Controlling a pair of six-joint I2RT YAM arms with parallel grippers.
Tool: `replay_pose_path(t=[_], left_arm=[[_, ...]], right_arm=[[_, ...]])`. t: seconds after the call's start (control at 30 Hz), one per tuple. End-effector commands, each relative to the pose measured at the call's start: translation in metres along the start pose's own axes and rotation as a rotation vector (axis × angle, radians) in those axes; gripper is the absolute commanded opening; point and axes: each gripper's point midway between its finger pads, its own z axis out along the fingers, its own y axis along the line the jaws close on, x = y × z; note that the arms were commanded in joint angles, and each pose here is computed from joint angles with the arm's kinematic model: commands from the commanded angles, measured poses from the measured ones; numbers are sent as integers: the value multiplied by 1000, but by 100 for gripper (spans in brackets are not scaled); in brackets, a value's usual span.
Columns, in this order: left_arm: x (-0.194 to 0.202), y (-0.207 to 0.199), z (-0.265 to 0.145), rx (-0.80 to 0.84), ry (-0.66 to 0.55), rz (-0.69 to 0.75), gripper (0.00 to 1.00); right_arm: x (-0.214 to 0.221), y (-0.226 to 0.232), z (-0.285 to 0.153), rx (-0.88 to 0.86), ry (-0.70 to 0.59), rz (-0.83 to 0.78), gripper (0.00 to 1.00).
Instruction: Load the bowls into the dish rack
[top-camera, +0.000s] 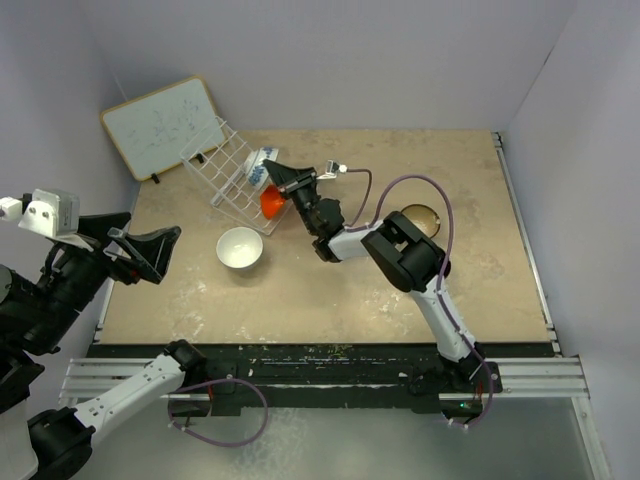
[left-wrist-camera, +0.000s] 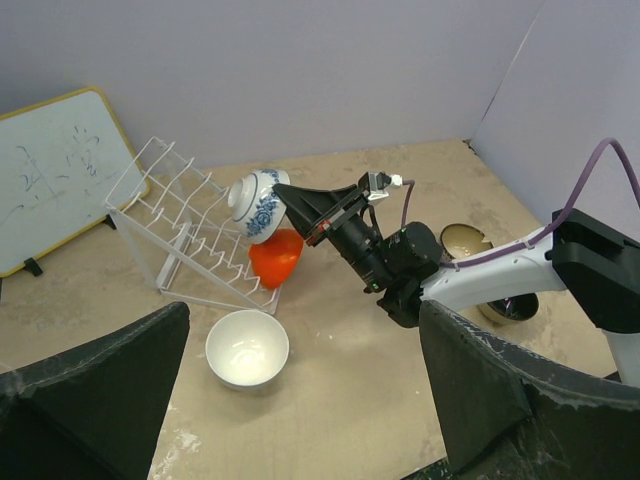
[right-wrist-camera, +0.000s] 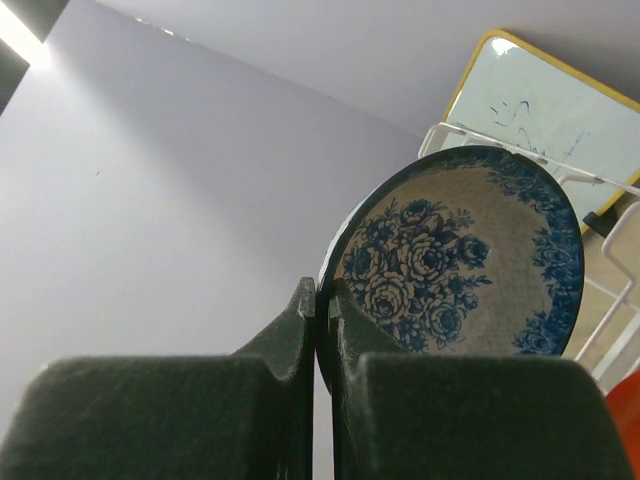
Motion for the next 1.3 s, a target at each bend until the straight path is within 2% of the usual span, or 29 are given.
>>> replay_pose_path(t=[0.0, 0.33, 0.57, 1.27], left_arm=[[-1, -1, -1, 11, -6, 25, 99], [5, 0, 3, 7, 11, 33, 99], [6, 1, 3, 2, 13, 30, 99], [10, -1, 8, 4, 28, 29, 99]], right_arm=[[-46, 124, -5, -452, -171, 213, 0], [-33, 106, -11, -401, -156, 262, 0], [-35, 82, -15, -346, -175, 304, 0], [-35, 51, -23, -273, -196, 345, 0]])
